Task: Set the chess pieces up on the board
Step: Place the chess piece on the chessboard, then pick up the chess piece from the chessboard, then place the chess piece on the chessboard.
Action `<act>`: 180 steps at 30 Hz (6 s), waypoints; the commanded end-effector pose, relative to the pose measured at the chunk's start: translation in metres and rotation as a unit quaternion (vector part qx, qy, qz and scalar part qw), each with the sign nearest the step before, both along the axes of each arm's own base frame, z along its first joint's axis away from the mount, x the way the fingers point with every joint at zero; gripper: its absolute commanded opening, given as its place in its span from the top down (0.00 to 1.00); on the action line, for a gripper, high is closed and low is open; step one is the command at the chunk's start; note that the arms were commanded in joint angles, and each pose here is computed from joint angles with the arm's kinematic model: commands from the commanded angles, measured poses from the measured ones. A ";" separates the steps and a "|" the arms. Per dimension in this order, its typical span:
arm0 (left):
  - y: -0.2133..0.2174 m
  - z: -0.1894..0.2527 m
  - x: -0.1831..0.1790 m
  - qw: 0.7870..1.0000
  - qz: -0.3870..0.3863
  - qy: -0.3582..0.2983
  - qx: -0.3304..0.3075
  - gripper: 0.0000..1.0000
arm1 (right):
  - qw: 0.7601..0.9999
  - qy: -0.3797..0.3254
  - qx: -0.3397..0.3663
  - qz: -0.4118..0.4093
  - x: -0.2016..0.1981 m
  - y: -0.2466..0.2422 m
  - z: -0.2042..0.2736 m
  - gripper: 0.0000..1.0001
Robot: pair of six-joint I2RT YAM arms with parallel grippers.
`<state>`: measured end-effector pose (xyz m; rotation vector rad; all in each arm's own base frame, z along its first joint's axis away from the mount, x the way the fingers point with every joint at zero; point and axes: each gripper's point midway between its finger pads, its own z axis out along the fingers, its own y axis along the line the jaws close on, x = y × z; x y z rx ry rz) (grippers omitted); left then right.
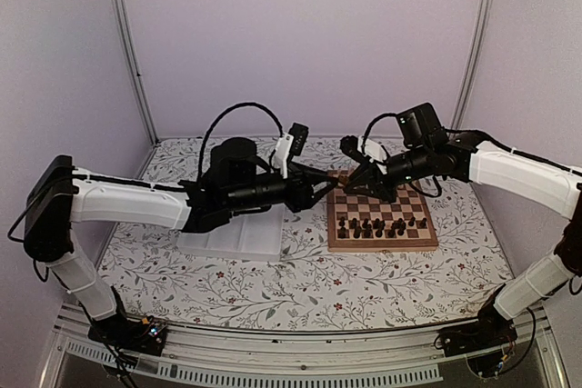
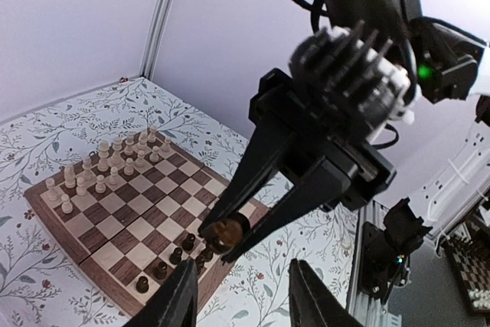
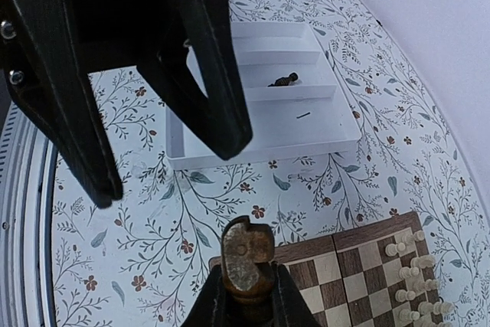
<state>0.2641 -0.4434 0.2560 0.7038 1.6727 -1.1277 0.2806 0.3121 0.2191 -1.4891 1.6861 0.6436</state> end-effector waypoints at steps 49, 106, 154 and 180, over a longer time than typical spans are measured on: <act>-0.070 -0.190 0.126 0.944 0.019 0.073 0.321 0.95 | 0.957 0.022 0.037 -0.288 0.082 -0.173 0.001 0.01; 0.101 -0.060 0.148 0.938 0.161 0.020 0.306 0.63 | 0.975 0.161 -0.106 -0.113 0.110 -0.039 -0.120 0.98; 0.100 -0.080 0.150 0.928 0.154 0.036 0.337 0.63 | 0.954 0.148 -0.123 -0.228 0.026 -0.190 -0.146 0.96; 0.100 -0.080 0.148 0.920 0.160 0.030 0.357 0.62 | 0.957 0.159 -0.111 -0.216 0.020 -0.185 -0.124 0.72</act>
